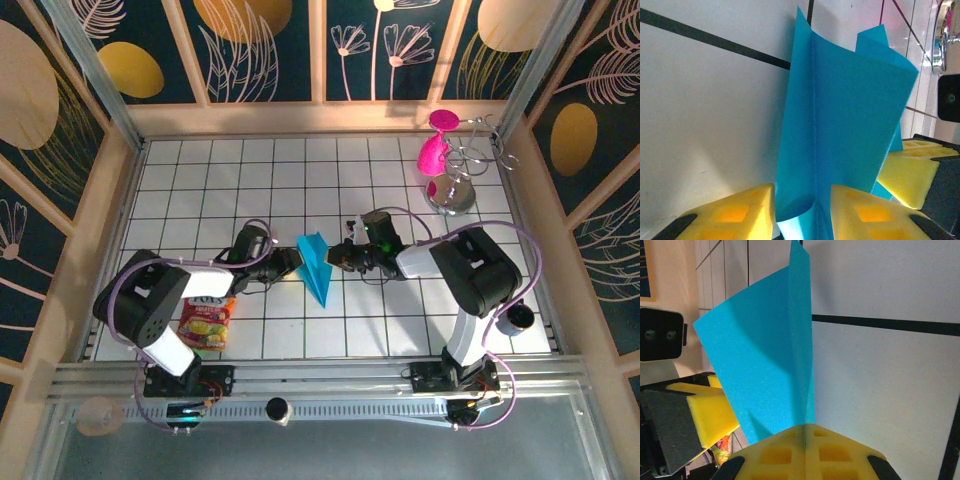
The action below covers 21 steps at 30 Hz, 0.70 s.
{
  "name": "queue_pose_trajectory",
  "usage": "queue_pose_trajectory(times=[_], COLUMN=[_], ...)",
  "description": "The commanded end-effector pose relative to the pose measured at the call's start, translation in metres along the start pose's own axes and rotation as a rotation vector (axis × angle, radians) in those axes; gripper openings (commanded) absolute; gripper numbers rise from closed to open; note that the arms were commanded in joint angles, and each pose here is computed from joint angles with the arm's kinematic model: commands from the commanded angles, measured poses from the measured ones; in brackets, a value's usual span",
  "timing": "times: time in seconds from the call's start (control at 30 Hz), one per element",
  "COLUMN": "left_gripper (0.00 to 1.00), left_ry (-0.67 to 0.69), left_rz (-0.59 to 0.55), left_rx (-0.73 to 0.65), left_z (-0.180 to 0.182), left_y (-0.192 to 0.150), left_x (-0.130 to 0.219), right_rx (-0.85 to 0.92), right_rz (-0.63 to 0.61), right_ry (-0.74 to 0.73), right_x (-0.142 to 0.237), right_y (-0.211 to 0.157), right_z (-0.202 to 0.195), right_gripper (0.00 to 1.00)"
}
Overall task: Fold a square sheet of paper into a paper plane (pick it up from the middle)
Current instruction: Turn over the paper at the center of the table.
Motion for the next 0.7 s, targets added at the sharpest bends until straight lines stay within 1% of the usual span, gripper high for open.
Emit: queue_pose_trajectory(times=[0.0, 0.1, 0.2, 0.23, 0.33, 0.37, 0.4, 0.47, 0.67], left_gripper=[0.32, 0.28, 0.17, 0.14, 0.07, 0.04, 0.02, 0.00, 0.00], left_ry=[-0.034, -0.054, -0.077, -0.076, -0.059, -0.054, -0.045, -0.031, -0.010], left_rz=[0.013, 0.022, 0.031, 0.025, 0.002, -0.007, -0.016, -0.043, -0.115], left_rx=[-0.011, -0.008, -0.008, -0.009, -0.018, -0.025, -0.029, -0.037, -0.044], left_z=[-0.008, -0.008, -0.010, -0.010, -0.012, -0.013, -0.013, -0.015, -0.019], left_y=[0.001, 0.000, 0.000, 0.000, 0.002, 0.002, 0.003, 0.005, 0.007], left_x=[-0.004, -0.005, -0.005, -0.005, -0.001, 0.000, 0.002, 0.006, 0.019], right_rx=[-0.011, -0.014, -0.011, -0.023, -0.013, -0.008, -0.003, -0.001, -0.009], right_rz=[0.014, 0.017, 0.015, -0.010, -0.026, -0.034, -0.041, -0.050, -0.082], right_ry=[0.007, 0.009, 0.009, 0.001, -0.017, -0.028, -0.035, -0.050, -0.085], right_x=[-0.001, -0.001, 0.000, 0.006, 0.011, 0.013, 0.015, 0.019, 0.026], right_y=[-0.002, -0.003, -0.003, 0.004, 0.006, 0.007, 0.007, 0.008, 0.008], right_z=[-0.004, -0.004, -0.003, -0.008, -0.006, -0.006, -0.005, -0.005, -0.007], right_gripper=[0.00, 0.00, 0.00, 0.00, 0.03, 0.03, 0.01, 0.00, 0.00])
Point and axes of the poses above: each hand's point on the last joint's axis, 136 mm out from that joint toward the fingers, its own x axis back along the fingers, its own z axis along the line the jaws close on, y = z × x, the point moved 9 cm from there along x, back along the fingers, and after that the axes turned 5 degrees about x, right-handed, at the moved point
